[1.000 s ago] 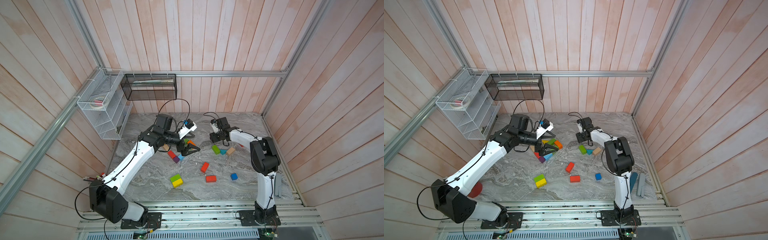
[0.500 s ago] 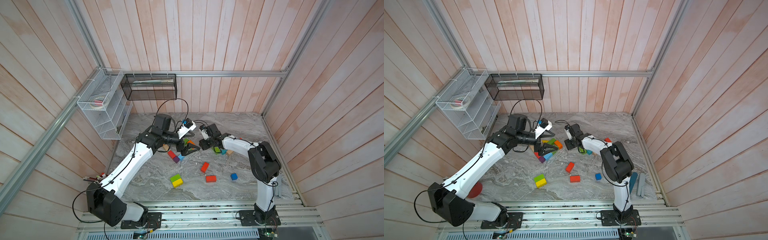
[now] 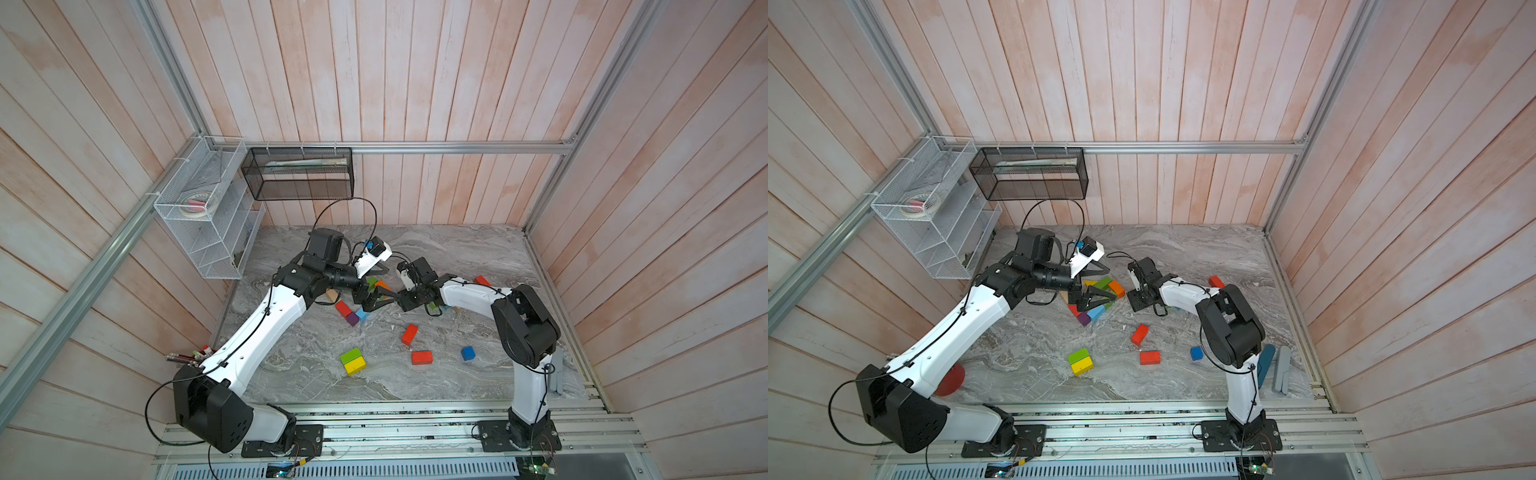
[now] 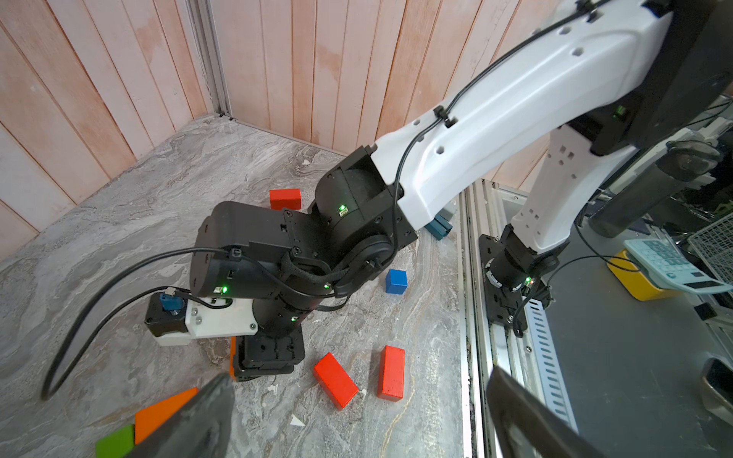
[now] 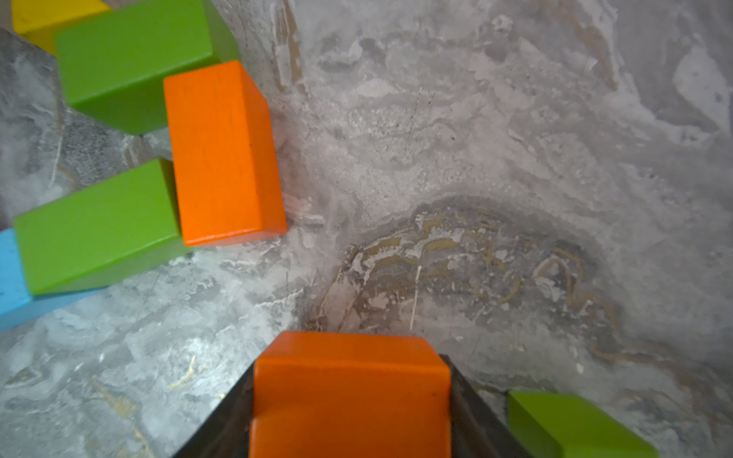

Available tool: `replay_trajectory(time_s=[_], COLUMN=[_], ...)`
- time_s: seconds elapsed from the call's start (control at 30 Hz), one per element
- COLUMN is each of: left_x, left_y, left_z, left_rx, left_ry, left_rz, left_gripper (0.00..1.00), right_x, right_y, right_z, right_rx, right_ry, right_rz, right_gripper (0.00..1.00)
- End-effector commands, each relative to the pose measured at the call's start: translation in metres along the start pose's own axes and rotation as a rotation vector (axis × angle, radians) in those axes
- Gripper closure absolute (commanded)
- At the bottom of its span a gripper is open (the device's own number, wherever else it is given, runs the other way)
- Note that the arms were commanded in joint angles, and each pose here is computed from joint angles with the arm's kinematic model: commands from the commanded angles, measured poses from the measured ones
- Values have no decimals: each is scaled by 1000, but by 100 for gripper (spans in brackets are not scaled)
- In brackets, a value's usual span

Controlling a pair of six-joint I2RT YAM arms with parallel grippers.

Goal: Assemble a heart with building blocks
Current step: Place the building block at the center of the board.

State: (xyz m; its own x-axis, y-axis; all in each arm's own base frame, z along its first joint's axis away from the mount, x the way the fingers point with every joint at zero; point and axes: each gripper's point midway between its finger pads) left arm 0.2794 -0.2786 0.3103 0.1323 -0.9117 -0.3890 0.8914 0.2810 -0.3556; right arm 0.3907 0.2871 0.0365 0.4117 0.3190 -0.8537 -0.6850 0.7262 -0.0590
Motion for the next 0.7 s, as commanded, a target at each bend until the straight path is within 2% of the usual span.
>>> replay_trajectory(time_s=[0.0, 0.2, 0.47, 0.67], left_x=[-2, -1, -2, -2], left_y=[-2, -2, -4, -4], left_z=[2, 2, 2, 3], left_rx=[14, 14, 14, 20], left_ry=[-12, -12, -13, -14], left_rz=[6, 3, -2, -3], left_gripper=[0, 0, 0, 0], right_x=[-8, -6, -20, -36], right_y=[3, 7, 6, 9], right_z=[-8, -15, -9, -8], right_rx=[4, 5, 19, 34], right_ry=[23, 38, 8, -23], right_rz=[-3, 13, 12, 24], right_gripper=[44, 41, 26, 22])
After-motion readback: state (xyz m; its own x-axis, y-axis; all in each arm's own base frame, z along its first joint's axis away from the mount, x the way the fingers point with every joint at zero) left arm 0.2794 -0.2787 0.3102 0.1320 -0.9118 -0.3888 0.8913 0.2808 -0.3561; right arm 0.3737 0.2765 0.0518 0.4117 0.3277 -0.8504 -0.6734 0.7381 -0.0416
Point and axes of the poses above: each gripper's point midway between its finger pads, its own x axis out along the fingers, its own y axis along the line the jaws close on, z = x × y, and after that the axes turned 14 degrees about -x, right-handed
